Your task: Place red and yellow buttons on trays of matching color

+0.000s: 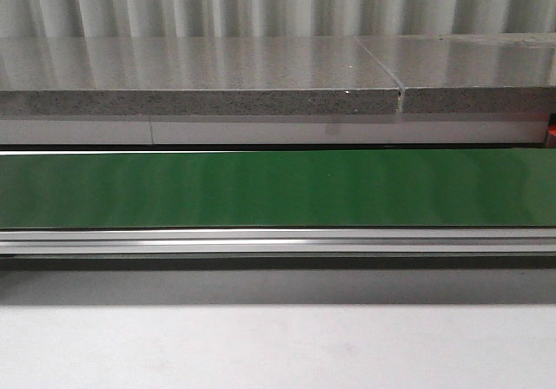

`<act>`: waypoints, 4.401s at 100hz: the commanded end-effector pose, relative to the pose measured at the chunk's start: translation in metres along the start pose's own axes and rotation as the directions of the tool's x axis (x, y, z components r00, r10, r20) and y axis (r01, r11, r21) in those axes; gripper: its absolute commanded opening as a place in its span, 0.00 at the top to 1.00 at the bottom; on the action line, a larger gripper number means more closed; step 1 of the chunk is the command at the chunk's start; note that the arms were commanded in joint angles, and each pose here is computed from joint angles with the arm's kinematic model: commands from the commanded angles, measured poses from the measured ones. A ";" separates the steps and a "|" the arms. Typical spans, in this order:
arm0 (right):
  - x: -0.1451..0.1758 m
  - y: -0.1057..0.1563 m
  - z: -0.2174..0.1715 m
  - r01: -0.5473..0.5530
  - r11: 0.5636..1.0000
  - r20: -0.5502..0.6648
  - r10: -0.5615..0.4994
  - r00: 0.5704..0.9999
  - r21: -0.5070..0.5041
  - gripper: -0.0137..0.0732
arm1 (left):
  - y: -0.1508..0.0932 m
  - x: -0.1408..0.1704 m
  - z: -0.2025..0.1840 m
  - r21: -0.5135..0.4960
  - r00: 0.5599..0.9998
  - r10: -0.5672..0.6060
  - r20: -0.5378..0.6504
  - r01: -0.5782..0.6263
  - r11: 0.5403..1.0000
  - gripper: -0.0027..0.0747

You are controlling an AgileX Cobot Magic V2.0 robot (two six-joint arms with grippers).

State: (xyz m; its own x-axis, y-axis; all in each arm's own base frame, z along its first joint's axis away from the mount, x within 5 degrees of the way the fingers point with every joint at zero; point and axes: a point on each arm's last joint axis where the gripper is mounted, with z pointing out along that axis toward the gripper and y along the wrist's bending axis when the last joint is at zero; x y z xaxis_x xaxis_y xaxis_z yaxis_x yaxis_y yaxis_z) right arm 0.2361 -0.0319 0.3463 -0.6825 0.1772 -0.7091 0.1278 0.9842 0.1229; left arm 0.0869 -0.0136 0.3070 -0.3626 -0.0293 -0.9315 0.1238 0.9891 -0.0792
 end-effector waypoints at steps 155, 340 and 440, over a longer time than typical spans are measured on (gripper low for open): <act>0.085 0.020 -0.074 0.132 0.987 0.228 -0.108 0.968 -0.090 0.98 | -0.002 -0.014 -0.003 0.021 0.995 -0.003 0.097 0.001 1.000 0.99; 0.085 0.020 -0.074 0.132 0.987 0.228 -0.108 0.968 -0.090 0.98 | 0.102 -0.010 0.132 -0.556 0.822 -0.543 -0.170 0.375 0.742 0.10; 0.085 0.020 -0.074 0.132 0.987 0.228 -0.108 0.968 -0.090 0.98 | 0.145 0.011 0.196 -0.631 0.745 -0.610 -0.269 0.343 0.696 0.10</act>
State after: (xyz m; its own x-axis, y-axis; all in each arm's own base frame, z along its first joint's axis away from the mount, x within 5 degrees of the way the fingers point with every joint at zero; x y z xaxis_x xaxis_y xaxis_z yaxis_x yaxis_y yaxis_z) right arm 0.1257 0.0043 0.3278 -0.5777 0.0654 -0.8136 -0.0265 0.9948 0.0987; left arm 0.2745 0.0991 0.2003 -0.6375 -0.6028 -0.4798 -0.6372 0.7626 -0.1114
